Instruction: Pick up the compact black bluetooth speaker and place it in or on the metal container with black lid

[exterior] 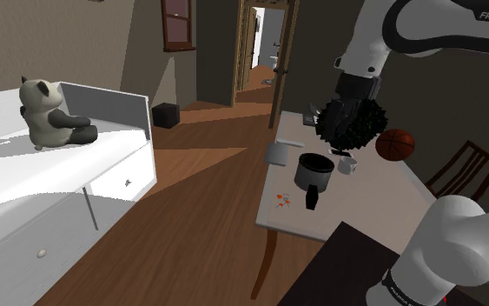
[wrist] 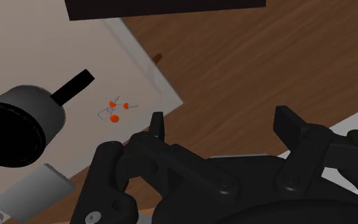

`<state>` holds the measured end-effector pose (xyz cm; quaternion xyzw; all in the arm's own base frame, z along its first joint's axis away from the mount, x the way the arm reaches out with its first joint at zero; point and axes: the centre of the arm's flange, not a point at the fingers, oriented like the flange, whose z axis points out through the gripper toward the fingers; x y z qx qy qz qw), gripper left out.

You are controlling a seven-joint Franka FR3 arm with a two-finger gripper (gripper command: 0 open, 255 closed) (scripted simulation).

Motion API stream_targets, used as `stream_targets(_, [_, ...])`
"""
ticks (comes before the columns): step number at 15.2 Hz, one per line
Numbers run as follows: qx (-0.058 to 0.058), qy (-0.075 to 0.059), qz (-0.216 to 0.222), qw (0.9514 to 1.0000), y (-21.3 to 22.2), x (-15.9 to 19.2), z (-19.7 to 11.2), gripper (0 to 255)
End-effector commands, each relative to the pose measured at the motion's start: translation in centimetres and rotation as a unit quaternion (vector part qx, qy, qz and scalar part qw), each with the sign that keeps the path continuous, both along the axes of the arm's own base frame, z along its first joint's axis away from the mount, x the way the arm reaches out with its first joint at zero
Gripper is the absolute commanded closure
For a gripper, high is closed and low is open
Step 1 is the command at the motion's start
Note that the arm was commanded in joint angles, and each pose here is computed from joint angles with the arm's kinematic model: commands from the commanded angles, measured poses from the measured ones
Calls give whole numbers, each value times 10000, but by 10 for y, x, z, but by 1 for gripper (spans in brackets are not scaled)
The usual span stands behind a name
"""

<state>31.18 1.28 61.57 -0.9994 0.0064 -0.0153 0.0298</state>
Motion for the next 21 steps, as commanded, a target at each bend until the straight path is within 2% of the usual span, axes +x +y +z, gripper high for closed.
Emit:
stream_targets(1, [0,0,0,10000,0,0,0,0])
stream_targets(6, [-6,33,-641,9979,-29,29,-51,0])
stream_targets(11, [-11,66,-1279,9918,-61,55,-103,0])
stream_targets(16, [-17,98,-1913,9815,-96,75,-154,0])
stream_targets(21, [-22,130,-2538,9672,-133,91,-205,0])
